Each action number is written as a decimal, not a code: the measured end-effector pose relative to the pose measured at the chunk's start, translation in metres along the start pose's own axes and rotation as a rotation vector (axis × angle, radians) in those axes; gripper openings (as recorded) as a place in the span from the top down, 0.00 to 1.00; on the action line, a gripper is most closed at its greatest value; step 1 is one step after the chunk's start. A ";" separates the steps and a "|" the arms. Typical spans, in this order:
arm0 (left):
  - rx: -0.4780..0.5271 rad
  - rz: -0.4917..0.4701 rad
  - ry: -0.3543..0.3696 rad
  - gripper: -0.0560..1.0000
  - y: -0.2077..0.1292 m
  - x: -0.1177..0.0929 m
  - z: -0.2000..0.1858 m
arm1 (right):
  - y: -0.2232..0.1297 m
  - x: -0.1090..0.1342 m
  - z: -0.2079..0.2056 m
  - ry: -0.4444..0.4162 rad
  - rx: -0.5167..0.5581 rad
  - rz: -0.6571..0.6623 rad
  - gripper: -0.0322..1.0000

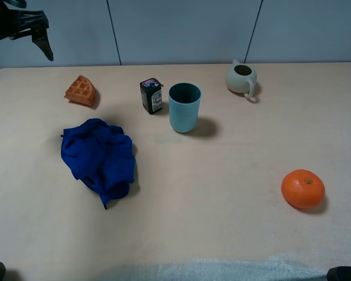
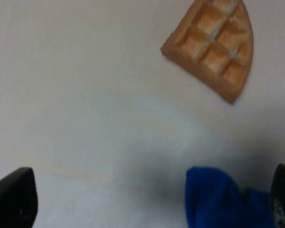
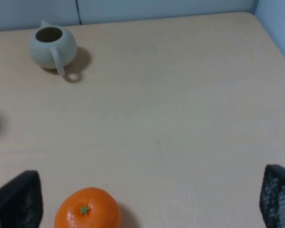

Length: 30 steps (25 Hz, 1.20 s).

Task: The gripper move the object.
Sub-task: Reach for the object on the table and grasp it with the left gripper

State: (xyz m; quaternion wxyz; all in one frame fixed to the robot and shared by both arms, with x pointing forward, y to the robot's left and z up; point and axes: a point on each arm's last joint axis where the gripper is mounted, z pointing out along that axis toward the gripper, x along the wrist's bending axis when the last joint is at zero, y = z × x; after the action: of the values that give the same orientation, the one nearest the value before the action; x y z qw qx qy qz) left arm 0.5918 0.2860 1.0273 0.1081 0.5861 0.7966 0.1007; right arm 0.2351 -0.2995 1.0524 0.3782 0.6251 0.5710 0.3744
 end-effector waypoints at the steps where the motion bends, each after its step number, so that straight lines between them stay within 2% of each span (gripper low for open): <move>1: 0.006 0.000 0.001 0.01 0.004 -0.003 0.004 | 0.000 0.000 0.000 0.000 0.000 0.000 0.30; 13: 0.084 0.008 0.026 0.01 0.025 -0.037 0.054 | 0.000 0.000 0.000 0.000 0.000 0.000 0.30; 30: 0.117 -0.015 0.070 0.01 0.040 -0.053 0.107 | 0.000 0.000 0.000 0.000 0.000 0.000 0.30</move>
State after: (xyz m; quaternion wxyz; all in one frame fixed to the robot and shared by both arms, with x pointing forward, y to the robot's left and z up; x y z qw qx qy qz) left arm 0.6749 0.2511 0.9393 0.0467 0.5814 0.8089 0.0737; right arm 0.2351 -0.2995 1.0524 0.3782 0.6251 0.5710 0.3744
